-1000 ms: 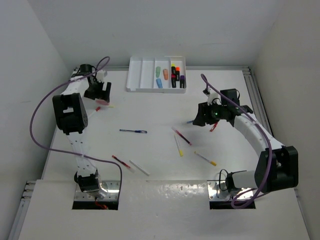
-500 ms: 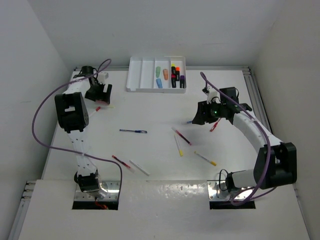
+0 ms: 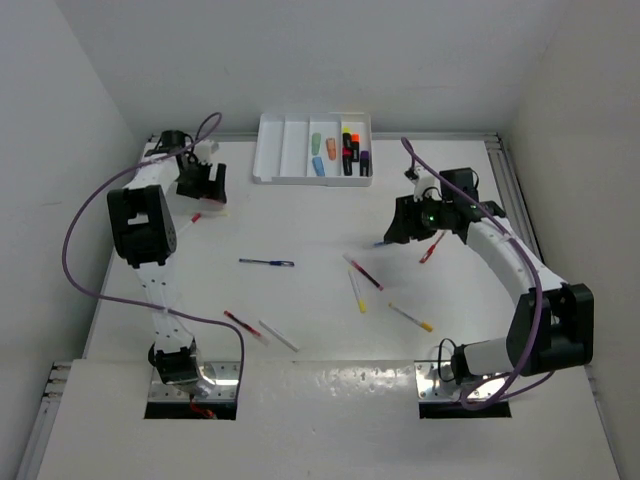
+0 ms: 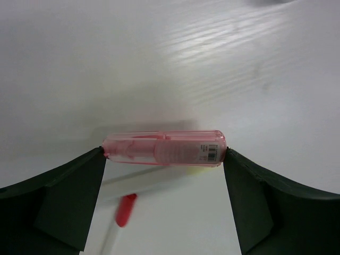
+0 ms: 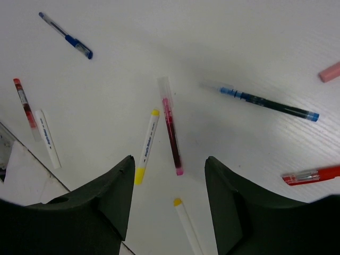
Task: Sort the stationery into containers
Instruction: Grab a piece of stationery with the left arm
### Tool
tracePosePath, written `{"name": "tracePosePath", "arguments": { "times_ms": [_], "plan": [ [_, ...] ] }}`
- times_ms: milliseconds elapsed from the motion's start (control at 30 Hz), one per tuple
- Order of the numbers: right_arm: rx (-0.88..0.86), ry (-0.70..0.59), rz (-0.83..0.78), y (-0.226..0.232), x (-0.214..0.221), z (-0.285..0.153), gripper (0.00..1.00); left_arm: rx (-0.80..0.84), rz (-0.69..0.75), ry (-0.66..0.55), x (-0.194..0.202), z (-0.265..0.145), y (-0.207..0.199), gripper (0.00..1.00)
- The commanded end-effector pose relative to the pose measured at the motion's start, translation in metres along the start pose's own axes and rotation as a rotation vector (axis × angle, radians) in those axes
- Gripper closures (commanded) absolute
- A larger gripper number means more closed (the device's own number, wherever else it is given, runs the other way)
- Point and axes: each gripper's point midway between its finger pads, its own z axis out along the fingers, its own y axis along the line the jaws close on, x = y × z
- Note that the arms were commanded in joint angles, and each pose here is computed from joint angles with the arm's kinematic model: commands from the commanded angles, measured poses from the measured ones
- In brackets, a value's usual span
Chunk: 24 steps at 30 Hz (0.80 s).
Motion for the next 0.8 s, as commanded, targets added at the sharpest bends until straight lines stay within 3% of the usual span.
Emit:
{"name": "tracePosePath", "arguments": {
  "times_ms": [0,133,167,300,433,533,767],
  "plan": [
    [-0.025,-0.093,-0.085,0.013,-0.039,-0.011,0.45,0.150,0.014,-0.282,-0.074,-0.080,-0.043,0.21],
    [-0.049,-0.179,-0.173,0.028,-0.060,-0.021,0.46,0.412,0.006,-0.403,-0.096,-0.133,-0.103,0.29],
    [-0.052,-0.225,-0.213,0.033,-0.070,-0.027,0.45,0.548,-0.041,-0.409,-0.091,-0.155,-0.131,0.31],
    [-0.082,-0.394,-0.355,0.054,-0.102,-0.046,0.40,0.810,-0.054,-0.459,-0.079,-0.204,-0.198,0.33],
    [-0.141,-0.619,-0.522,0.095,-0.145,-0.067,0.31,0.979,0.003,-0.543,-0.078,-0.264,-0.253,0.34],
    [-0.188,-0.717,-0.599,0.129,-0.165,-0.073,0.28,1.054,0.039,-0.527,-0.069,-0.284,-0.287,0.34],
    [-0.310,-0.744,-0.744,0.186,-0.148,-0.050,0.17,1.165,0.084,-0.479,-0.048,-0.312,-0.333,0.34]
  ]
}}
